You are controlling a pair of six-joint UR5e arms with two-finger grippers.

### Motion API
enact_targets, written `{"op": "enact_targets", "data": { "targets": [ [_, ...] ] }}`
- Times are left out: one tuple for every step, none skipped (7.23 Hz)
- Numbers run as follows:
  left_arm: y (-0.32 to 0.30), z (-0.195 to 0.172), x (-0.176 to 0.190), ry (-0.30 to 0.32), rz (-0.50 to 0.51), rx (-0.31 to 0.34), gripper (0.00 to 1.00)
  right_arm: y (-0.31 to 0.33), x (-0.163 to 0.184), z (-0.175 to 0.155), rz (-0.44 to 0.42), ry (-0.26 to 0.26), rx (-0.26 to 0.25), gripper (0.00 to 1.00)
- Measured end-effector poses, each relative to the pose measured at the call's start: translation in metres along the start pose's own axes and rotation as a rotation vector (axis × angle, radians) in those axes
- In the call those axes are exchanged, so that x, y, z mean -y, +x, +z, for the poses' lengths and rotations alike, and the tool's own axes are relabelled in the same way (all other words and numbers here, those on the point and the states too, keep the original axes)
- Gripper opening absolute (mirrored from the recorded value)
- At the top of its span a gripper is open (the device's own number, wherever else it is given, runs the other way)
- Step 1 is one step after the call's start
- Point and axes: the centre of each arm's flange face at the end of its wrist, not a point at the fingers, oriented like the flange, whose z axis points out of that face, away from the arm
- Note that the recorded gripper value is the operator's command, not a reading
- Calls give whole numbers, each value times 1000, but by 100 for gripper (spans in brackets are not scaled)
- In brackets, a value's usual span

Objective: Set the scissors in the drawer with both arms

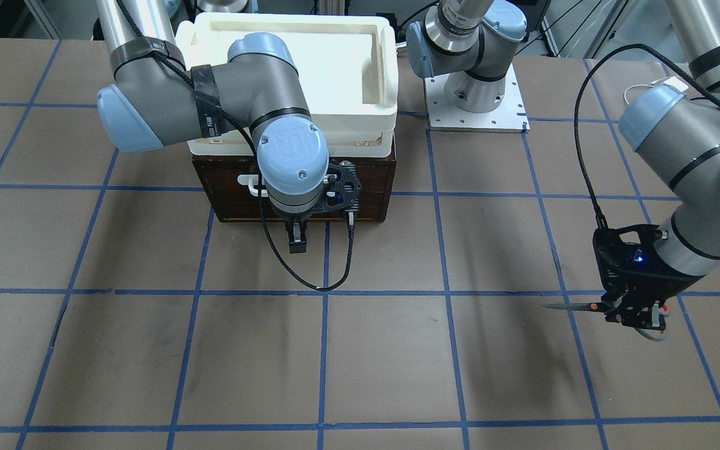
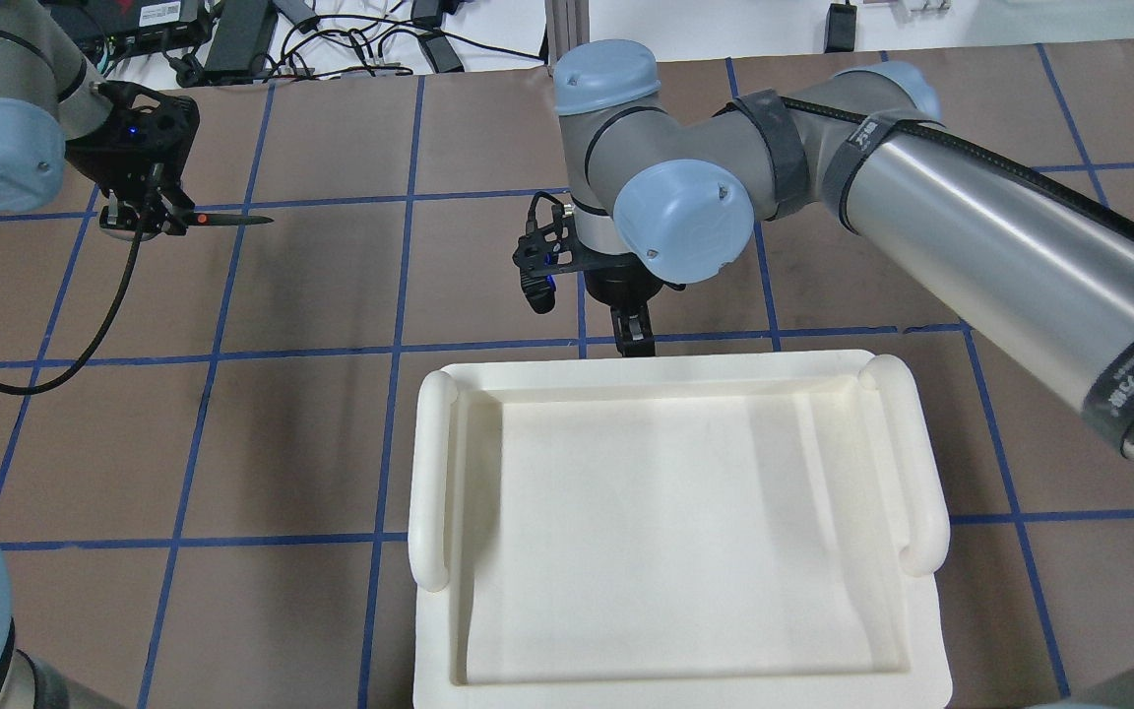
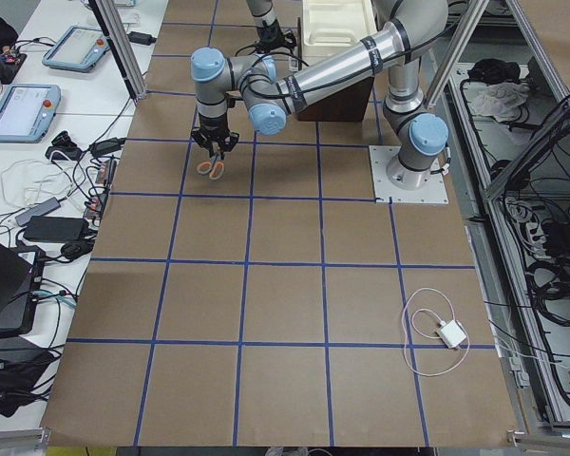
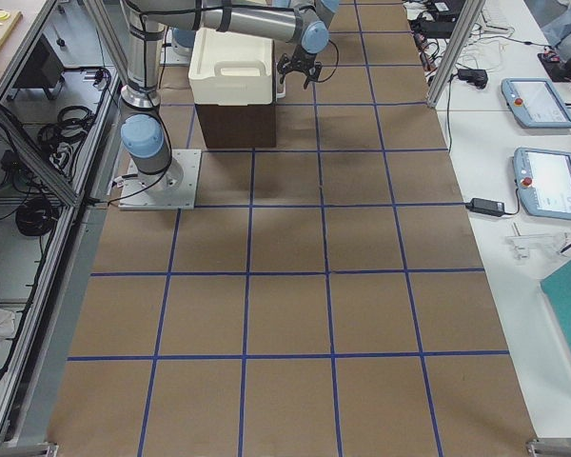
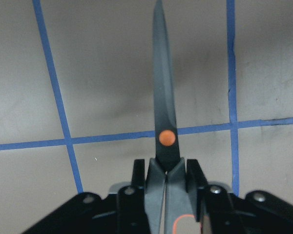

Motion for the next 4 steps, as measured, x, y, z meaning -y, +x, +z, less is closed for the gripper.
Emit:
{"op": "enact_targets", "data": {
  "targets": [
    [0,1,0,1,0,-2,0,2,-1,0,2,1,-3,100],
    [0,2,0,2,-1,-2,0,3,-1,1,2,1,-4,100],
    [1,2,0,3,-1,-3,0,3,-1,0,4,1,-4,100],
    [1,3,0,2,-1,-4,0,3,-1,0,4,1,-5,100]
  ]
}}
